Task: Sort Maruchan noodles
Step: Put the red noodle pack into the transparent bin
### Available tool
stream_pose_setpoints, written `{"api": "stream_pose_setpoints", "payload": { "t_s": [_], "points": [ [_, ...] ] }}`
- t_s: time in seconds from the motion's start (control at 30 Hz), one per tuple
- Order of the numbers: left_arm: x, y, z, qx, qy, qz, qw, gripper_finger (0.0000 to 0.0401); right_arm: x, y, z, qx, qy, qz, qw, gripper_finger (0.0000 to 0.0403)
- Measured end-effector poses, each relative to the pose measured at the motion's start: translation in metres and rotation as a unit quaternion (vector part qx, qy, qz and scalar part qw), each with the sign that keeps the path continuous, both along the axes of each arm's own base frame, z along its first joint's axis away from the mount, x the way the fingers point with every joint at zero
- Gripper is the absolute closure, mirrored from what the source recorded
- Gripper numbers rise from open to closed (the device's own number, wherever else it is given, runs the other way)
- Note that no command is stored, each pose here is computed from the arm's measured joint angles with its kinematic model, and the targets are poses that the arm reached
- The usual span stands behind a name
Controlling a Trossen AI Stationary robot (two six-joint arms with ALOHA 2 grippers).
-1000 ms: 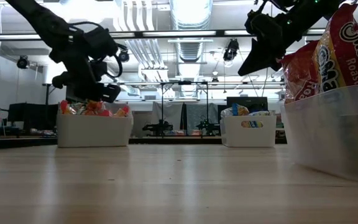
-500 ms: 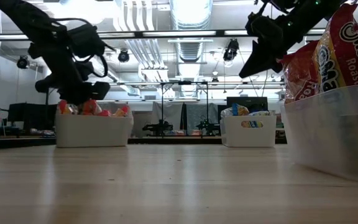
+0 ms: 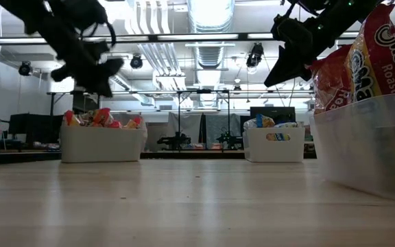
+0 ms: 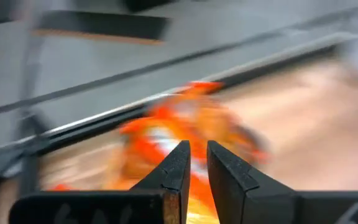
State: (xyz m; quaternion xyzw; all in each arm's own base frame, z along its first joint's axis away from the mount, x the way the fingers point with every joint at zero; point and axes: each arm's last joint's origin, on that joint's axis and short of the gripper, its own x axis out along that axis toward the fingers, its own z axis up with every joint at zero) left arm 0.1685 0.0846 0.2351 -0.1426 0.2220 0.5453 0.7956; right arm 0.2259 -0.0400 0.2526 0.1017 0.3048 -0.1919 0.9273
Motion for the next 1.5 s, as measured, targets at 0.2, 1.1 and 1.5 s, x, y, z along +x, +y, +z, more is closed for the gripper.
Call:
{"api": "stream_pose_setpoints", "payload": {
  "t_s": [0.2, 1.1, 1.5],
  "points": [
    [0.016, -0.044, 0.039, -0.062, -0.055, -0.220, 0.972, 0.0364, 0.000, 0.000, 0.000, 0.000, 0.000, 0.000, 1.000, 0.0394],
    [0.009, -0.228, -0.083, -0.449, 0.495, -0.241, 0.703, 0.0364, 0.001, 0.000, 0.001, -0.005, -0.007, 0.004, 1.000, 0.0394],
    [0.063, -0.217, -0.072, -0.218, 0.346, -0.361, 0.838, 0.0364, 0.004, -0.001, 0.008, -0.026, -0.028, 0.017, 0.999, 0.0394]
  ]
}}
